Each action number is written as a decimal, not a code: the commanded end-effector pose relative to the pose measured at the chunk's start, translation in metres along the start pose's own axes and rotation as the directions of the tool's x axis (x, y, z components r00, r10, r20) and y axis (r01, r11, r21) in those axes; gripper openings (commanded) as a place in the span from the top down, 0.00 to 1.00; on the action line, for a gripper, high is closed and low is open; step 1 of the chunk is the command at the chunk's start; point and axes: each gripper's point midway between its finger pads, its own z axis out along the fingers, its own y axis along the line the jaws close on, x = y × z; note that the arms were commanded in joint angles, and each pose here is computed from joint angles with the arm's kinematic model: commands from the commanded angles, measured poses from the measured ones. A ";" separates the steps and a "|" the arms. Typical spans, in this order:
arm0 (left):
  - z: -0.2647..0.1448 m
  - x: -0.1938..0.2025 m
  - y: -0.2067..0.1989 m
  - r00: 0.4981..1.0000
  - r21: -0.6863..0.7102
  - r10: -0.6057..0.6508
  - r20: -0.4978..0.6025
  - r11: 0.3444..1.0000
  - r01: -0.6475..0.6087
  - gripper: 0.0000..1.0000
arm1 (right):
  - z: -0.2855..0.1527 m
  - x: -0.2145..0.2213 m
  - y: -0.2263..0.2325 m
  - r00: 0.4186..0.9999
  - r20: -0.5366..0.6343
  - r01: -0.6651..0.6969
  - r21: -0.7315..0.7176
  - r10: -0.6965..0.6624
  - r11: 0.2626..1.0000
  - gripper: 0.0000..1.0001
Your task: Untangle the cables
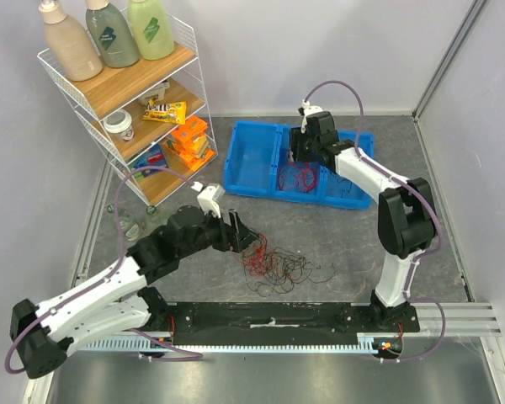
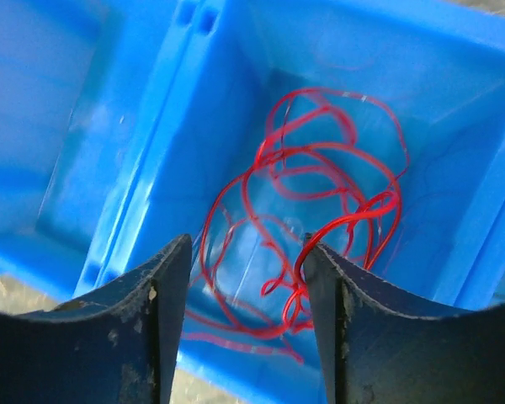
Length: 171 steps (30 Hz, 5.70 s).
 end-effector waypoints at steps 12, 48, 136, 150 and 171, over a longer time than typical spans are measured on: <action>0.020 0.074 0.069 0.981 -0.208 -0.169 -0.094 0.967 0.147 0.20 | -0.146 0.143 0.052 0.973 -0.126 0.191 -0.012 -0.191 0.982 0.27; -0.208 -0.178 -0.142 0.797 0.271 0.143 0.587 0.893 -0.360 0.98 | -0.150 0.277 0.043 0.983 -0.185 0.007 0.007 -0.006 1.000 0.46; -0.005 -0.022 -0.011 0.996 -0.008 0.086 0.013 0.996 -0.086 0.29 | -0.238 -0.071 0.091 0.877 0.478 0.040 -0.161 0.042 0.986 1.00; -0.004 -0.006 -0.003 0.998 -0.005 0.061 -0.013 0.998 -0.061 0.29 | -0.118 -0.078 0.035 0.901 0.327 -0.194 -0.284 0.285 0.939 1.00; 0.016 0.024 0.012 0.997 -0.019 -0.018 -0.080 1.000 0.017 0.30 | -0.056 -0.022 0.006 0.959 0.231 -0.137 -0.121 0.162 0.983 0.93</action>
